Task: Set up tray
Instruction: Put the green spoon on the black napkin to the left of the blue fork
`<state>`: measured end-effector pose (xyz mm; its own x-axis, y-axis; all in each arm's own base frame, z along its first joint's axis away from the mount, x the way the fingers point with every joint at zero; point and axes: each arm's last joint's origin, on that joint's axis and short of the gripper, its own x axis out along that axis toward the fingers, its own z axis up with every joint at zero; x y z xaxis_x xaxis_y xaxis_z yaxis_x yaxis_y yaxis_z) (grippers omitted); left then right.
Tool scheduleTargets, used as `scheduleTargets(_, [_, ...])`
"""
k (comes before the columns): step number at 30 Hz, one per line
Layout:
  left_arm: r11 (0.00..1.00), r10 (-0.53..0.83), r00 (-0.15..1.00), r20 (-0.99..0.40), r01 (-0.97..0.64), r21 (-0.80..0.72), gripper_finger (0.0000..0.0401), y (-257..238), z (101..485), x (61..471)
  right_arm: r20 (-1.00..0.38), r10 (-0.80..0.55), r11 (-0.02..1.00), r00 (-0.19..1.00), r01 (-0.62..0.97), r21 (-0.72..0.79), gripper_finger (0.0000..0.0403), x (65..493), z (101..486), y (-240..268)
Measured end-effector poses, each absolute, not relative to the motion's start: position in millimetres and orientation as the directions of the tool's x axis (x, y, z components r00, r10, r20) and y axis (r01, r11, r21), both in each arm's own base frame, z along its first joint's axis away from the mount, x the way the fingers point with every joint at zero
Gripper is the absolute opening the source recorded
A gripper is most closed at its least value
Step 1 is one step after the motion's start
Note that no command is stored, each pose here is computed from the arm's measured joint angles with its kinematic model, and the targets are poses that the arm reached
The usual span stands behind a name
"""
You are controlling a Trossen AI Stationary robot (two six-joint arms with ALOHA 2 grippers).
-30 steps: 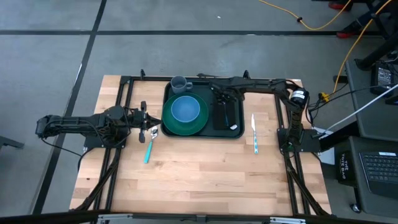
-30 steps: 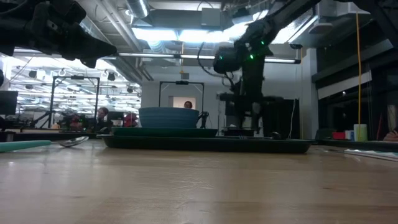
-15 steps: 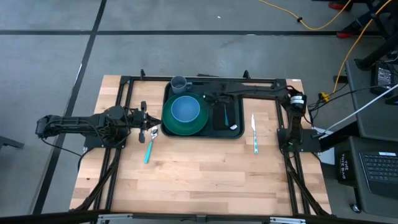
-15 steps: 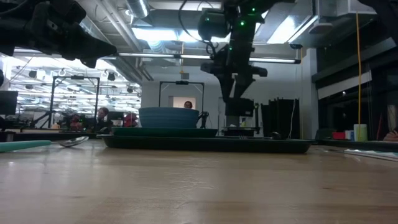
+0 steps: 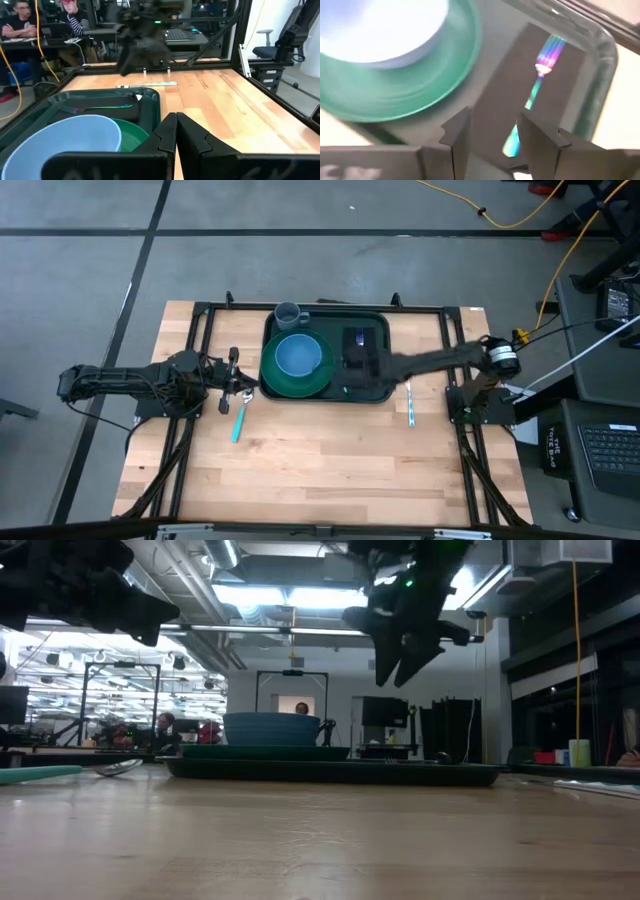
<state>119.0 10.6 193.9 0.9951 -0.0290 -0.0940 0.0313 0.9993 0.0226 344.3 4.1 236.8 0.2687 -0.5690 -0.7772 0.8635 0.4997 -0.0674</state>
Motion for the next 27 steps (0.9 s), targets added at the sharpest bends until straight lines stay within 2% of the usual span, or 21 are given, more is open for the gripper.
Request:
scheduleTargets(5, [1.000,-0.026,0.992,-0.123,0.028,0.011,0.0002,10.8,193.3,119.5,-0.670,-0.605,0.580,0.429,0.814,-0.003,0.0158,341.6,225.2,50.3])
scheduleTargets(13, [0.998,0.017,0.938,-0.345,-0.039,-0.056,0.0003,12.6,206.5,122.8,-0.448,-0.632,0.692,0.632,0.721,0.043,0.0158,338.7,212.1,103.2])
scheduleTargets(17, [0.984,0.090,0.896,-0.434,-0.147,-0.100,0.0003,15.6,217.3,128.5,-0.375,-0.616,0.716,0.692,0.691,0.098,0.0158,336.7,204.4,113.5])
scheduleTargets(22, [0.976,0.109,0.786,-0.609,-0.200,-0.083,0.0003,17.6,232.5,136.6,-0.330,-0.597,0.730,0.731,0.665,0.154,0.0158,331.3,190.5,114.7])
scheduleTargets(27, [0.977,0.113,0.706,-0.699,-0.208,-0.052,0.0003,19.5,245.5,148.8,-0.323,-0.585,0.733,0.744,0.656,0.180,0.0151,324.8,178.1,112.1])
